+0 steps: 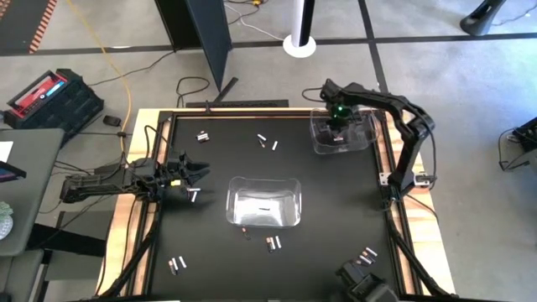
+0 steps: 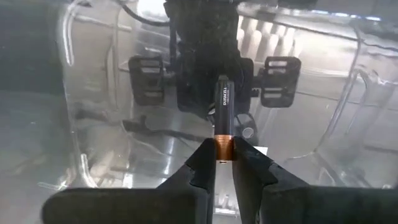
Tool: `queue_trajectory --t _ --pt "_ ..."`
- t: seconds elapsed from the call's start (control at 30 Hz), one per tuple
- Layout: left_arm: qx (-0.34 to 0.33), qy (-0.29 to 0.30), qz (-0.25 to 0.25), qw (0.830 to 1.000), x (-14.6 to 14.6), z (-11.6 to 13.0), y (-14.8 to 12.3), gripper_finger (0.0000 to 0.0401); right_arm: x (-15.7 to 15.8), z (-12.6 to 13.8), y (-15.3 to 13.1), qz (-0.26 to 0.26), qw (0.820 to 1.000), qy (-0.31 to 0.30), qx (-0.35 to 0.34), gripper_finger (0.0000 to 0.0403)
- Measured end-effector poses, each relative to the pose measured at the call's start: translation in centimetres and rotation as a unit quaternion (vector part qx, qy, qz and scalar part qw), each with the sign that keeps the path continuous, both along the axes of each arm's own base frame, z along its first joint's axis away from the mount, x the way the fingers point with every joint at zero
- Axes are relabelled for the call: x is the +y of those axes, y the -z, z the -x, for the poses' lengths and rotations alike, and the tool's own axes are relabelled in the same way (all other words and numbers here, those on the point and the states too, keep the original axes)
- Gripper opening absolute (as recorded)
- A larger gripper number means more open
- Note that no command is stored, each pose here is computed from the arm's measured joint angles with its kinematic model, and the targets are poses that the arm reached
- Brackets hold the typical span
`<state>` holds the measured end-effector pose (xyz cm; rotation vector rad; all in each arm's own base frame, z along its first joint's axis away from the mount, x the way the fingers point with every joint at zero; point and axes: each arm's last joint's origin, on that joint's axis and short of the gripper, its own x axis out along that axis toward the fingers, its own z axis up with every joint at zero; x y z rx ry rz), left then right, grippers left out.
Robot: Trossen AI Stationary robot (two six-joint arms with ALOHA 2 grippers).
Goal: Sort batteries
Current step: Put the black battery into the top transparent bin, then put the white battery into the left transparent bin
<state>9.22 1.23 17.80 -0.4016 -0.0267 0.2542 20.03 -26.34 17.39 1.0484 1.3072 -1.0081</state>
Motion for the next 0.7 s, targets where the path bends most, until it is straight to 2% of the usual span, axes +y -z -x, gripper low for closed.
queue_trajectory --t 0.4,0.6,0.7 --pt "0.004 0.0 0.0 1.0 0.0 0.0 0.1 0.0132 0.0 0.0 -0.1 0.002 1.0 -0.007 -0.001 0.013" --pt "0.004 0.0 0.0 1.0 0.0 0.0 0.1 0.0132 0.2 0.2 -0.3 -0.004 1.0 -0.007 0.004 0.0145" --pt "0.004 0.0 0.0 1.0 0.0 0.0 0.1 0.0132 0.5 0.4 -1.5 0.008 1.0 -0.008 -0.006 0.0146"
